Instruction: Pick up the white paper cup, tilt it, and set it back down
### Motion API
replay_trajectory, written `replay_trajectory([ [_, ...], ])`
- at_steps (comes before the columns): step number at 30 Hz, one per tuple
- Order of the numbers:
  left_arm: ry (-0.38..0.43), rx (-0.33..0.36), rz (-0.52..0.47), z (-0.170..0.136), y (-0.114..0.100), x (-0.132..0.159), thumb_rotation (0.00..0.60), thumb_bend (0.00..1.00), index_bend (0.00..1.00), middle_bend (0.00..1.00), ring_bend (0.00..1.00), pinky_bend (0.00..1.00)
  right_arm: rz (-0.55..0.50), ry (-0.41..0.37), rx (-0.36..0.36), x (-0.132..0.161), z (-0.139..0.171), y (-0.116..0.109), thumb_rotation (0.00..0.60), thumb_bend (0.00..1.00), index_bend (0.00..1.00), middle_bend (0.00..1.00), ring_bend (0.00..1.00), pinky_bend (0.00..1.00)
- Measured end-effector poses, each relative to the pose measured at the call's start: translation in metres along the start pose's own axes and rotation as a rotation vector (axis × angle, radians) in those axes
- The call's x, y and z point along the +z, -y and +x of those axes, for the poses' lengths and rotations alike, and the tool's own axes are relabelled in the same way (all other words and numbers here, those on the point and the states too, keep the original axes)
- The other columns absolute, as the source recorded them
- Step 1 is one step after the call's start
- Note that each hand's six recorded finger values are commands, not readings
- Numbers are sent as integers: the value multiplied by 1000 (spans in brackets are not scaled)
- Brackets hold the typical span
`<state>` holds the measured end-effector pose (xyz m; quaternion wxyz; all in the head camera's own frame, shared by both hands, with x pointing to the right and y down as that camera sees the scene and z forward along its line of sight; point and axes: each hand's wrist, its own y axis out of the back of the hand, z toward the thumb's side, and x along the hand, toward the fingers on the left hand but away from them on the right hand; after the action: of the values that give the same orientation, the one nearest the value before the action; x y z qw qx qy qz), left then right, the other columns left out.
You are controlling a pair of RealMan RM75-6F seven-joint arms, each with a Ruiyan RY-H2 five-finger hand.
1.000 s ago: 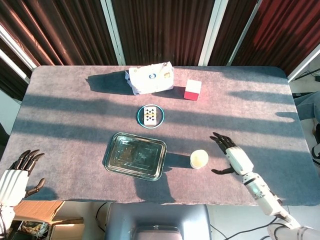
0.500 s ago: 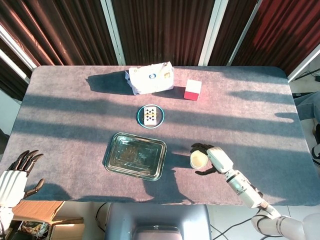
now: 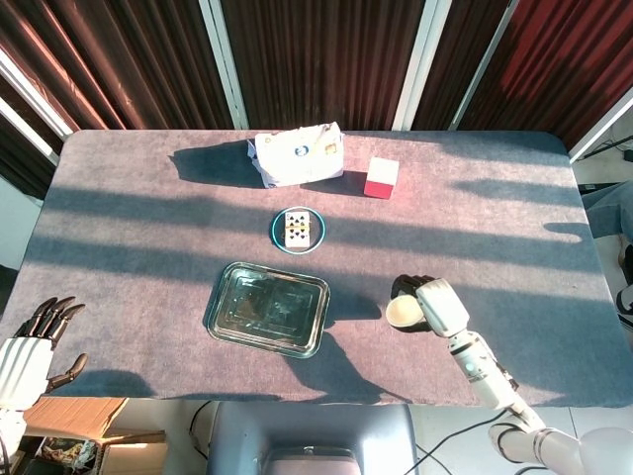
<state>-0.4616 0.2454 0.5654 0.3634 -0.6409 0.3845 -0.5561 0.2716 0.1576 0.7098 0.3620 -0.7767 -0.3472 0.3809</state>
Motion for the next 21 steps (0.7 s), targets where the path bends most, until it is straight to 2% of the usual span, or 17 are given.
replay_trajectory([
  [2, 0, -1, 1, 0, 0, 0, 600, 297, 188, 101, 72, 291, 89, -11, -4, 1, 0, -4, 600, 203, 701, 531, 575, 668],
  [8, -1, -9, 4, 0, 2, 1, 600, 297, 188, 100, 71, 291, 464, -22, 22, 5, 2, -16, 600, 212, 699, 531, 569, 667],
  [13, -2, -14, 6, 1, 2, 1, 600, 297, 188, 101, 71, 291, 748, 8, 124, 9, 4, -14, 600, 215, 692, 531, 560, 658],
  [15, -3, -13, 5, 0, 2, 1, 600, 297, 188, 100, 71, 291, 799, 23, 200, 12, 6, -8, 600, 215, 683, 531, 551, 651],
  [18, -5, -13, 4, 0, 2, 0, 600, 297, 188, 101, 71, 291, 797, 43, 313, 13, 9, 1, 600, 215, 656, 531, 530, 635],
  [21, -5, -14, 3, 0, 2, 0, 600, 297, 188, 101, 72, 291, 785, 67, 370, 6, 10, 5, 600, 215, 598, 528, 480, 601],
])
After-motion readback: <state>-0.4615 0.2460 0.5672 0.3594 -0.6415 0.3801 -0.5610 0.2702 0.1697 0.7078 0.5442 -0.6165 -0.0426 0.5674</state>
